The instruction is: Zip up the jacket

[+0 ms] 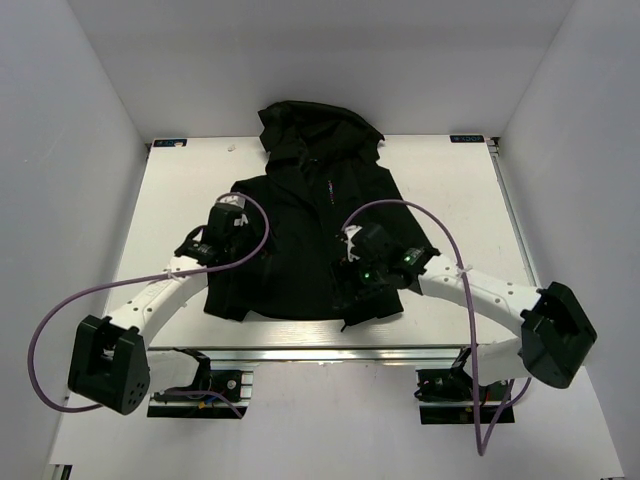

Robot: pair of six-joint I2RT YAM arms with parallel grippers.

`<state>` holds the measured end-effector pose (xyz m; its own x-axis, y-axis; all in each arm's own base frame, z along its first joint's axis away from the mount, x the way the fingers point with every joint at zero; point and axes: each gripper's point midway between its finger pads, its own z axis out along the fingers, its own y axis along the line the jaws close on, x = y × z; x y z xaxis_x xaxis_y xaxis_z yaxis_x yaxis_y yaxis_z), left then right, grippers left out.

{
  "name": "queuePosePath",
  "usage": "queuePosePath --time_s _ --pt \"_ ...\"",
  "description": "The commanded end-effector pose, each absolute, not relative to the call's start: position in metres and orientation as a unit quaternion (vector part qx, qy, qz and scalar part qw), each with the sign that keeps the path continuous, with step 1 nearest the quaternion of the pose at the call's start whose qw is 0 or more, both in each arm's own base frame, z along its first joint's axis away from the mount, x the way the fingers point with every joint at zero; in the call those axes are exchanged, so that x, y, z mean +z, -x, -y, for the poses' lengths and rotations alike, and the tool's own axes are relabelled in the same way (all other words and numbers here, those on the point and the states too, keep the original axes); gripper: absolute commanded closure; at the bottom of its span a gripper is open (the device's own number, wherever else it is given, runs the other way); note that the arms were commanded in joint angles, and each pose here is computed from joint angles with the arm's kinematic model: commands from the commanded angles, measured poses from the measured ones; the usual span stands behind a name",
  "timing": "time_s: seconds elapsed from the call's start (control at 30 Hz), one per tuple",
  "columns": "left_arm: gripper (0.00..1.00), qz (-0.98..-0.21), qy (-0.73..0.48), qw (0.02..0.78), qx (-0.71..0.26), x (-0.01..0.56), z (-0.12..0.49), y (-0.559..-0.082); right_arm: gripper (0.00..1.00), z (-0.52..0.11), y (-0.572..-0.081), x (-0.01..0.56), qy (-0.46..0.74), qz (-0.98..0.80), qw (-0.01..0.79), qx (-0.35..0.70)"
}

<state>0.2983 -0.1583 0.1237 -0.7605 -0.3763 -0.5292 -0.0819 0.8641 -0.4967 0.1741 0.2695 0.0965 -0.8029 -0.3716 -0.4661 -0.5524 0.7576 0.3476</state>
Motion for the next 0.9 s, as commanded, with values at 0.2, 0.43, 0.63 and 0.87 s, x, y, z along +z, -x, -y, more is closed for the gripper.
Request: queuePosePath --time_s 0.2,0.43,0.63,0.87 --pt "0.02 -0.908 0.123 0.307 -0.257 0.118 0.164 -0.274 0.12 -0.276 -0.174 0.067 0.277 -0.928 0.218 0.117" --pt "0.02 -0.908 0.127 0.314 -0.245 0.117 0.156 -0.266 0.43 -0.272 -0.169 0.034 0.257 -0.943 0.192 0.089" --pt "0.02 -0.909 0.127 0.313 -0.245 0.115 0.155 -0.262 0.7 -0.272 -0.165 0.034 0.256 -0.941 0.196 0.106" --pt "0.02 -0.911 0.118 0.306 -0.252 0.113 0.16 -0.263 1.0 -0.269 -0.165 0.033 0.252 -0.939 0.207 0.108"
